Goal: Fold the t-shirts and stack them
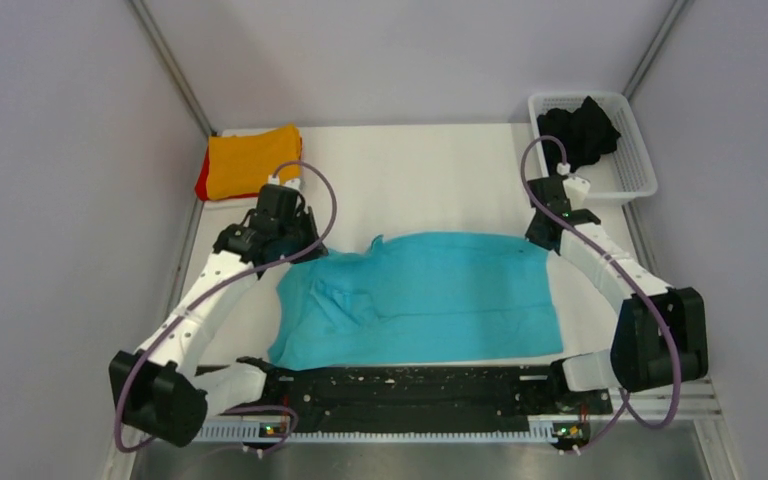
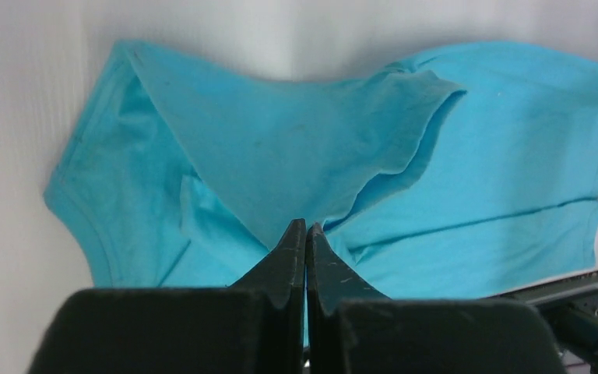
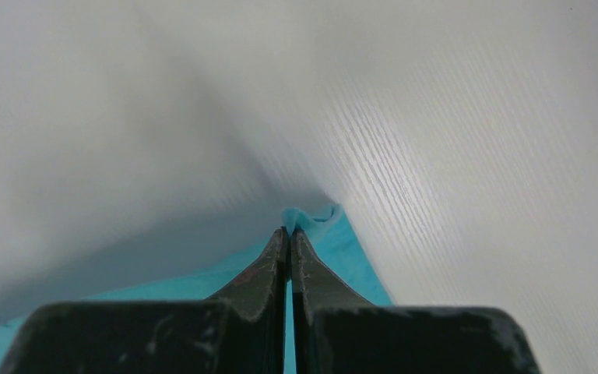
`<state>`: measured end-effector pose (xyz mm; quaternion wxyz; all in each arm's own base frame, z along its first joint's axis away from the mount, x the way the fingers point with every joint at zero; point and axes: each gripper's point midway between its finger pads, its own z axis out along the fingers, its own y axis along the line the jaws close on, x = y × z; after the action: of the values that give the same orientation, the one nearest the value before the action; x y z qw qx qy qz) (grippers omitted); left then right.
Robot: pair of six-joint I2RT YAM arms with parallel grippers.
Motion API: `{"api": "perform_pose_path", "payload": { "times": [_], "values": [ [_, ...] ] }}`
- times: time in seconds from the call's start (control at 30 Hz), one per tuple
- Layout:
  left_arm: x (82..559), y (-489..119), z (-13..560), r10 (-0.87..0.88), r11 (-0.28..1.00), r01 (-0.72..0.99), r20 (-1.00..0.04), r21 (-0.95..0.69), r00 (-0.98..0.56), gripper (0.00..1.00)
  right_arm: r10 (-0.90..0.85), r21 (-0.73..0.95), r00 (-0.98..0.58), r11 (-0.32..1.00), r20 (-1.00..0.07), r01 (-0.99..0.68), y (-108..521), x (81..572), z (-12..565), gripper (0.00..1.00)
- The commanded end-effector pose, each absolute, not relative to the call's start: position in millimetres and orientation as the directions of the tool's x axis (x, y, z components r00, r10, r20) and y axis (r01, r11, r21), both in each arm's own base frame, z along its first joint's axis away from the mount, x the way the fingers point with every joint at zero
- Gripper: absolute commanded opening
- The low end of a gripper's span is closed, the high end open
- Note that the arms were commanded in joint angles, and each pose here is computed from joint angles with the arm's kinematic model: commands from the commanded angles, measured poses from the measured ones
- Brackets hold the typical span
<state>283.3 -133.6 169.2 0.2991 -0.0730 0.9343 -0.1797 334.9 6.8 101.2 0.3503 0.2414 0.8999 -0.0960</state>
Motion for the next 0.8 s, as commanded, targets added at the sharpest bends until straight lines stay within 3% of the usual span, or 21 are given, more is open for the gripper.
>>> {"api": "perform_pose_path", "payload": {
  "times": [0.0,0.37,0.77],
  "values": [
    [246.4,-127.0,165.8,-0.264,0.914,-0.04,-0.514,-0.404,-0.816,0.0,0.35,-0.002,-0.665,0.884,-0.66,0.467,9.9,311.2,109.2,0.0],
    [183.5,-113.9,161.8,-0.35,0.879,-0.132,-0.433,-0.458,-0.831,0.0,0.354,-0.033,-0.699,0.879,-0.622,0.475,-0.2,260.2,117.5,0.0],
    [157.7,-105.8,157.5,-0.407,0.86,-0.202,-0.39,-0.469,-0.826,0.0,0.325,-0.071,-0.699,0.878,-0.637,0.473,-5.9,265.6,123.6,0.0]
  ]
}}
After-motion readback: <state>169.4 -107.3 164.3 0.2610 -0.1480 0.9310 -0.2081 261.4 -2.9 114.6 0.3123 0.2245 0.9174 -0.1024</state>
